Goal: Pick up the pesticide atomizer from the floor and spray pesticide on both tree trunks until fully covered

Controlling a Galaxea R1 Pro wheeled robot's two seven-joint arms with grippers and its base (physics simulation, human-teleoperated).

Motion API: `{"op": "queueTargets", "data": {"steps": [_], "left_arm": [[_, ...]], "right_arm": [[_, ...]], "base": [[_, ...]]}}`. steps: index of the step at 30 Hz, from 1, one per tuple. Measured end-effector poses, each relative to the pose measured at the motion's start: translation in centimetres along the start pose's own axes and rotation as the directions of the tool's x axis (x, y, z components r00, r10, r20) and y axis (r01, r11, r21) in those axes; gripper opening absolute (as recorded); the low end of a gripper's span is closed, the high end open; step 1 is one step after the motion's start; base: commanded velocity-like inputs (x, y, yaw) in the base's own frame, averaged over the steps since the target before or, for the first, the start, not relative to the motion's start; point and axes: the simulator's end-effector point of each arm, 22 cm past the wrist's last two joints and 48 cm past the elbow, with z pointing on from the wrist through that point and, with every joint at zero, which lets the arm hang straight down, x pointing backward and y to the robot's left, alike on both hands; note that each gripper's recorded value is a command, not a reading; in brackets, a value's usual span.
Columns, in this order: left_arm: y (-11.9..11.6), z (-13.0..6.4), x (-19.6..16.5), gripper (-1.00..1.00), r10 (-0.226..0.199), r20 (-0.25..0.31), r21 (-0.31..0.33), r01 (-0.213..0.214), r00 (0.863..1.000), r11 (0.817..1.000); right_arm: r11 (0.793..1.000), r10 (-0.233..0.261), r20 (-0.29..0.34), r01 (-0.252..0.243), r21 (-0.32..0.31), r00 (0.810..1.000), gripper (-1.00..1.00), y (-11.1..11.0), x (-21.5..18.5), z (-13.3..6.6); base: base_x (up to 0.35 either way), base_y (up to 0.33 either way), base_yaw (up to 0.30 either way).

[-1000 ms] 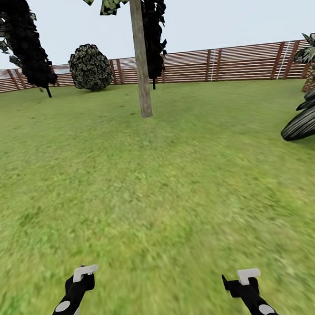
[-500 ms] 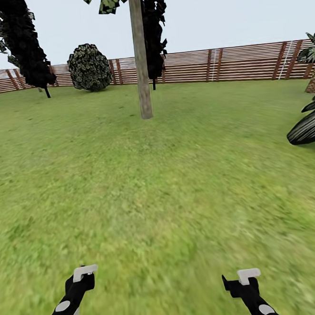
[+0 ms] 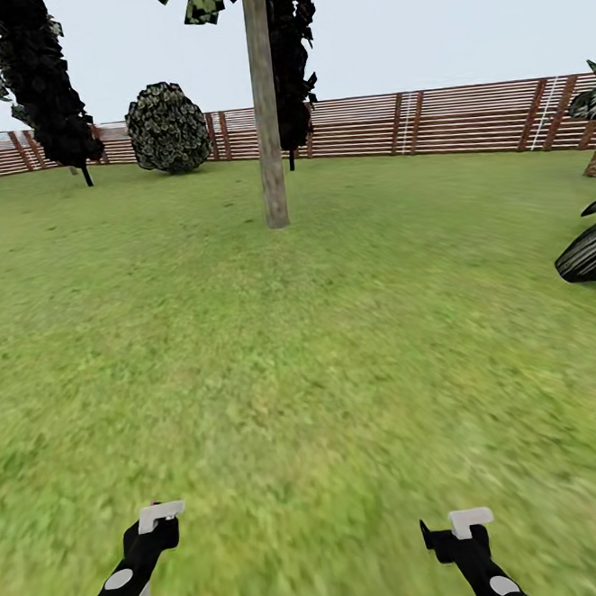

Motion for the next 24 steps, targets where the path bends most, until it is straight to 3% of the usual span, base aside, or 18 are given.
{"op": "queueTargets", "data": {"steps": [17, 18, 22, 24], "left_arm": [[0.0, 0.0, 0.0, -1.0, 0.001, 0.0, 0.0, -0.001, 1.0, 1.0], [0.0, 0.0, 0.0, -1.0, 0.001, 0.0, 0.0, -0.001, 1.0, 1.0], [0.0, 0.0, 0.0, -1.0, 0.0, 0.0, 0.0, 0.0, 1.0, 1.0], [0.0, 0.0, 0.0, -1.0, 0.0, 0.0, 0.0, 0.0, 1.0, 1.0]], "right_arm": [[1.0, 0.007, 0.004, -0.007, 0.003, 1.0, 1.0, 0.0, 0.0, 0.0], [1.0, 0.011, 0.014, -0.011, 0.005, 1.0, 1.0, 0.0, -0.1, -0.1], [0.999, 0.034, 0.166, -0.037, 0.015, 0.986, 1.0, -0.3, -1.5, -1.5], [0.999, 0.036, 0.187, -0.039, 0.015, 0.982, 1.0, -0.3, -1.6, -1.8]], "base": [[0.338, 0.0, 0.0], [0.338, 0.0, 0.0], [0.338, 0.0, 0.0], [0.338, 0.0, 0.0]]}}
